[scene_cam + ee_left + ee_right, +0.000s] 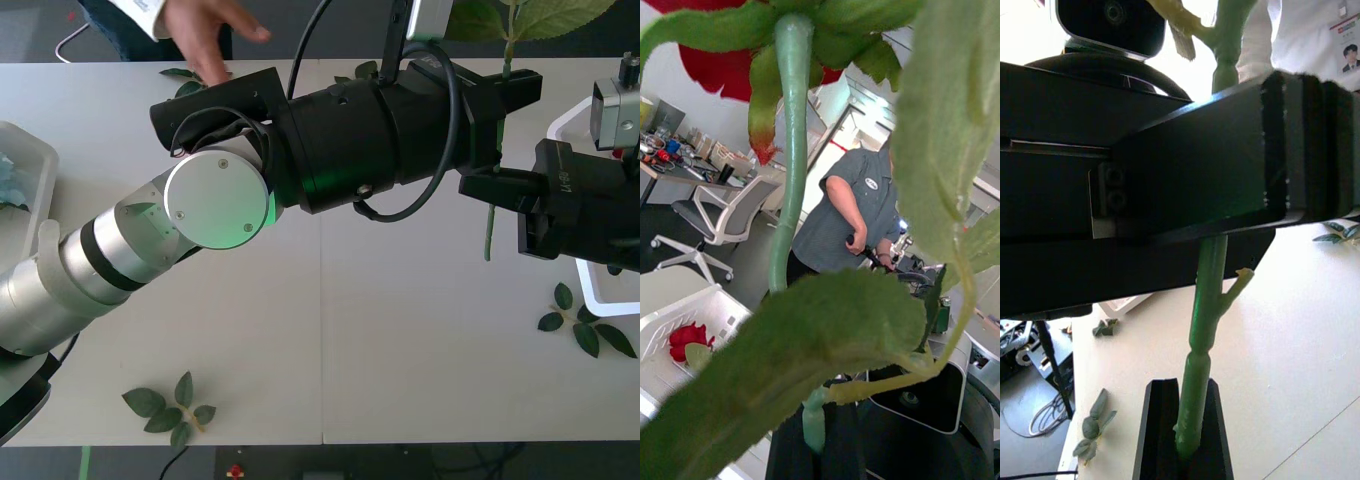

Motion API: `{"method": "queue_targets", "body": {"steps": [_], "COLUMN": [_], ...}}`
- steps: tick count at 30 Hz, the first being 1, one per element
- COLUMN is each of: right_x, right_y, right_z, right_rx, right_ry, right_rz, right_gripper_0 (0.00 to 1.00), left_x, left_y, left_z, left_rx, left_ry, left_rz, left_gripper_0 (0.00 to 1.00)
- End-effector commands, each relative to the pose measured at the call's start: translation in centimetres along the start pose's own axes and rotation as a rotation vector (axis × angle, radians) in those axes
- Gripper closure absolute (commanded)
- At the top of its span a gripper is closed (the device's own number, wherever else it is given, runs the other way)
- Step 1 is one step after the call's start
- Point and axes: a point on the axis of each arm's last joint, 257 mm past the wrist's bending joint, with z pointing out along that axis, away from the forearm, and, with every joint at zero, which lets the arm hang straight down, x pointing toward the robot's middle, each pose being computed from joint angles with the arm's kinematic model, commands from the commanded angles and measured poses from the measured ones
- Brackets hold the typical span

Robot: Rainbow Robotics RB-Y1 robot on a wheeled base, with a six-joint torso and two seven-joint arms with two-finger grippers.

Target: Place the red flowers into the right box and the blue flowers into the left box. If a person shows an open palm, hand one flower to the person first, then continue sorting.

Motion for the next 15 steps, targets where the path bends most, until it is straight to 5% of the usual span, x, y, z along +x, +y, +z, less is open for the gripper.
{"method": "queue_targets", "body": {"steps": [1,8,11,13,15], "right_x": [-1.88,-2.05,-2.03,-2.05,-2.08], "right_y": [1.81,1.89,1.87,1.93,1.95], "right_z": [1.19,1.22,1.20,1.22,1.22], "right_rx": [-0.052,-0.054,-0.055,-0.056,-0.056], "right_ry": [-0.041,-0.045,-0.045,-0.045,-0.046], "right_rz": [-0.059,-0.058,-0.056,-0.057,-0.056], "right_gripper_0": [1.00,1.00,1.00,1.00,1.00], "left_x": [-1.49,-1.49,-1.49,-1.49,-1.49], "left_y": [-0.69,-0.69,-0.69,-0.69,-0.69], "left_z": [0.28,0.28,0.28,0.28,0.28], "left_rx": [0.018,0.018,0.018,0.018,0.018], "left_ry": [-0.003,-0.003,-0.003,-0.003,-0.003], "left_rz": [0.057,0.057,0.057,0.057,0.057], "left_gripper_0": [1.00,0.94,0.19,0.00,0.00]}}
